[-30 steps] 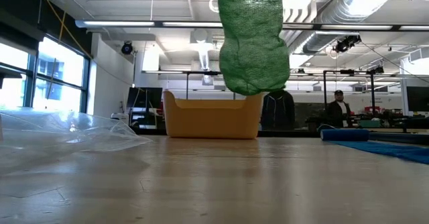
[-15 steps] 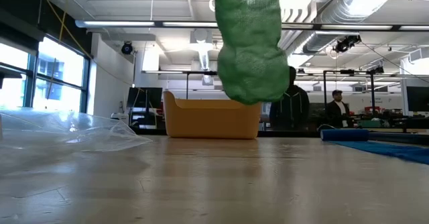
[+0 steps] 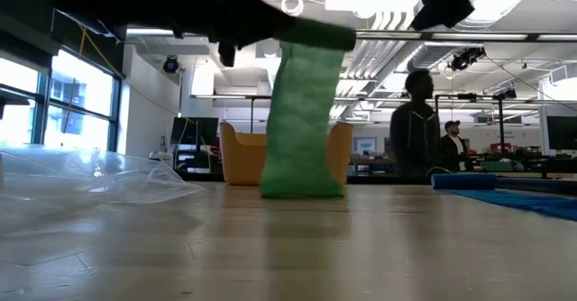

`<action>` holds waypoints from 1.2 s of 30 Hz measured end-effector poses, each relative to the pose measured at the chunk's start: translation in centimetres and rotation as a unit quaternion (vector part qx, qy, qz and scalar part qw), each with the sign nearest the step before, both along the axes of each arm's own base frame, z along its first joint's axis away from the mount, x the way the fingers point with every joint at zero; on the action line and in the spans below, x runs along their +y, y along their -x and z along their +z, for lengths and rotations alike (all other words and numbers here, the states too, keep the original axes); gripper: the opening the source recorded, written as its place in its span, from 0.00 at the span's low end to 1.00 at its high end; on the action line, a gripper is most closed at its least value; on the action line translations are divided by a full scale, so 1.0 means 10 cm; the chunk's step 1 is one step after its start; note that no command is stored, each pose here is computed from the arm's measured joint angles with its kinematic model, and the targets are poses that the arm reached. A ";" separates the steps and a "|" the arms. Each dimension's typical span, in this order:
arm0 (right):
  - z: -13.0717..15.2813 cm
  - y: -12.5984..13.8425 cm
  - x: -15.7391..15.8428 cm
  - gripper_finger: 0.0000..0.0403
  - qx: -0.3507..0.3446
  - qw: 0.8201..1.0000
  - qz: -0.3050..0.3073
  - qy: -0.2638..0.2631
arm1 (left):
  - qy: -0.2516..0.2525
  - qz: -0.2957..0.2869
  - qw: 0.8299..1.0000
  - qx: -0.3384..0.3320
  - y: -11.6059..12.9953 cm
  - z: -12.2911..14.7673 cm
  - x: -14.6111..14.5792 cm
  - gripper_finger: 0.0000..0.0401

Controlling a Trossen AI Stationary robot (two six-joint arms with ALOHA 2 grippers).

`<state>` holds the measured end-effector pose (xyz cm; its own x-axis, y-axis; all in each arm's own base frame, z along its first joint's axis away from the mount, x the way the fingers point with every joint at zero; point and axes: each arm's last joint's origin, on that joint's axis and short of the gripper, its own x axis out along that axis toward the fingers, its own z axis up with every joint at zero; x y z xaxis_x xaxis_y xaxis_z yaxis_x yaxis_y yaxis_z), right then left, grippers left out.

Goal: Roll bandage
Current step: Roll the green bandage

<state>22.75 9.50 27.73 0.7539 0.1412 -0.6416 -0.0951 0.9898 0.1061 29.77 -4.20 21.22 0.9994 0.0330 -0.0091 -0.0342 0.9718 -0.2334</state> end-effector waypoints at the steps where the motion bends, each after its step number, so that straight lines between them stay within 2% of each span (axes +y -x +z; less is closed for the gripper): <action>1: 0.02 -0.01 0.03 0.48 -0.010 1.000 0.019 -0.014 | 0.021 -0.019 1.000 -0.005 0.00 0.01 -0.03 0.01; 3: 0.08 -0.04 0.06 0.48 -0.042 0.997 0.058 -0.027 | 0.035 -0.035 0.999 -0.018 0.00 0.04 -0.06 0.01; 4: 0.11 -0.06 0.07 0.48 -0.059 0.995 0.075 -0.029 | 0.026 -0.028 0.999 -0.020 0.00 0.05 -0.05 0.01; 8: 0.19 -0.13 0.07 0.48 -0.116 0.987 0.107 -0.023 | -0.043 0.089 0.994 0.049 -0.02 -0.09 0.23 0.01; 11: 0.12 -0.21 0.02 0.48 -0.104 0.989 0.102 -0.017 | -0.095 0.147 0.979 0.102 -0.05 -0.25 0.46 0.01; 16: -0.30 -0.45 -0.15 0.48 -0.057 0.995 0.081 0.005 | -0.131 0.168 0.965 0.154 -0.13 -0.57 0.72 0.01; 21: -0.72 -0.68 -0.40 0.48 -0.021 0.997 0.060 0.049 | -0.141 0.186 0.961 0.146 -0.20 -0.76 0.82 0.01; 24: -0.96 -0.81 -0.57 0.48 0.008 0.995 0.057 0.079 | -0.140 0.188 0.962 0.139 -0.22 -0.81 0.83 0.02; 29: -1.37 -0.98 -0.80 0.48 0.030 0.989 0.098 0.109 | -0.142 0.188 0.962 0.141 -0.22 -0.81 0.83 0.02; 33: -1.67 -1.06 -0.98 0.48 0.054 0.984 0.095 0.138 | -0.142 0.193 0.961 0.135 -0.21 -0.78 0.83 0.02; 36: -1.76 -1.13 -1.10 0.45 0.058 0.986 0.093 0.125 | -0.143 0.196 0.960 0.142 -0.21 -0.80 0.83 0.02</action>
